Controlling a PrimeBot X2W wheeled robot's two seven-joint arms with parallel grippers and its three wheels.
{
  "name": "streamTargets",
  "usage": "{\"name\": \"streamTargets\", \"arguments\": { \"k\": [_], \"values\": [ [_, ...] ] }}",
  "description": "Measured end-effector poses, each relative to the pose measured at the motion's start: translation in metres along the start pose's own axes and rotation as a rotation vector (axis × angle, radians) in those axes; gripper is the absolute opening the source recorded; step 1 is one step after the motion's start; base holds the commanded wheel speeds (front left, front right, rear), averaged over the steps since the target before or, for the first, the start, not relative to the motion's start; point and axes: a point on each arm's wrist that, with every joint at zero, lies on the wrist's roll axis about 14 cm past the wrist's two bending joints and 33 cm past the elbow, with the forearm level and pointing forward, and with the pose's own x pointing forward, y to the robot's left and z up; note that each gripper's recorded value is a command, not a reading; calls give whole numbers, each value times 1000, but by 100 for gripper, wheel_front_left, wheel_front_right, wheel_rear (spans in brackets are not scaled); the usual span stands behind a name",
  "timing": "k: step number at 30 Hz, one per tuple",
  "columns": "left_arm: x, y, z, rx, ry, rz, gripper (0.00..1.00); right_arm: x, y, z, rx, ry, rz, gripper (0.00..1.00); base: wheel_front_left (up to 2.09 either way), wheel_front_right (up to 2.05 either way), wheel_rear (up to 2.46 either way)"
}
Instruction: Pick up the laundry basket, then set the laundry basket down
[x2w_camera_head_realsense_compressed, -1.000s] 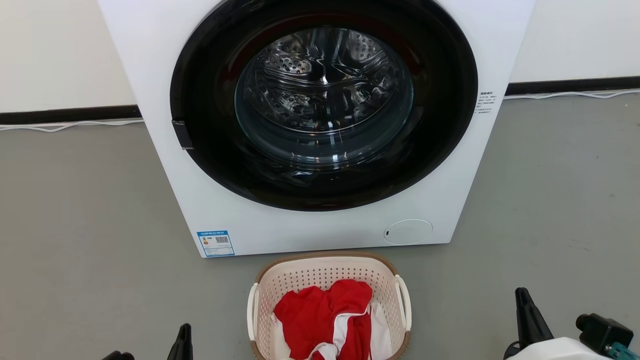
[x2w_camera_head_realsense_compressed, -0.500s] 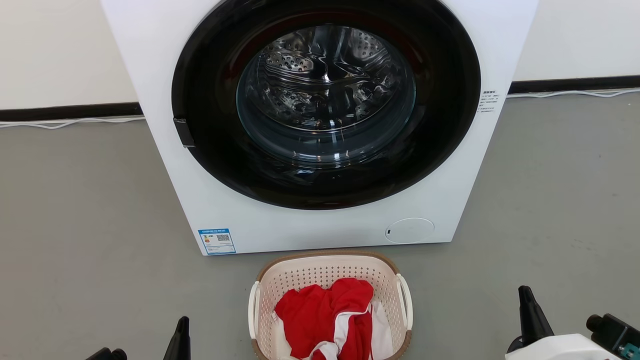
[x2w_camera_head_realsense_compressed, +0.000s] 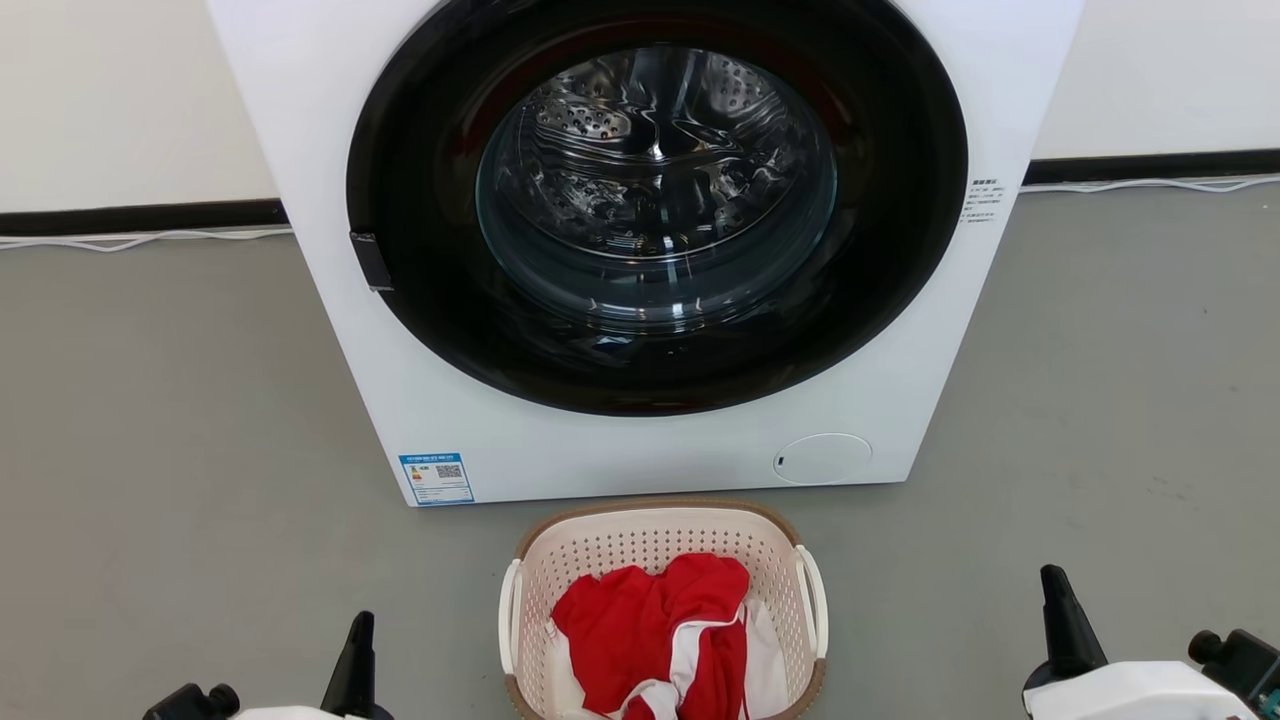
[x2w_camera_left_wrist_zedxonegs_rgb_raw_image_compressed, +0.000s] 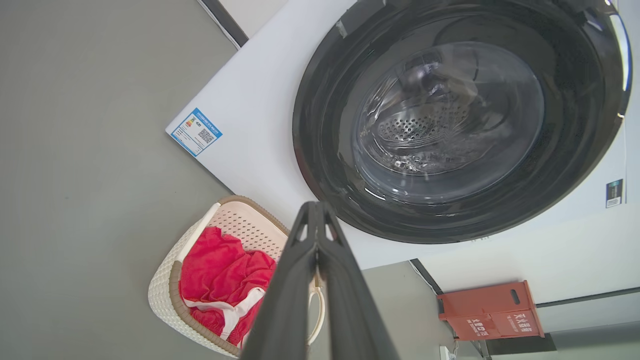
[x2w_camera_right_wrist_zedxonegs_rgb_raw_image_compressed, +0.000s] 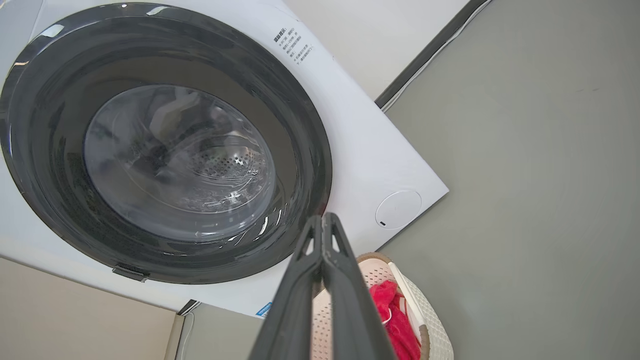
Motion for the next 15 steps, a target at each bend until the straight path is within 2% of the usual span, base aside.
{"name": "streamTargets", "arguments": {
  "k": [15],
  "values": [
    [5,-6,5,-145,7,-17,0,7,10,5,184,-3,21,0,0,0,0]
  ]
}}
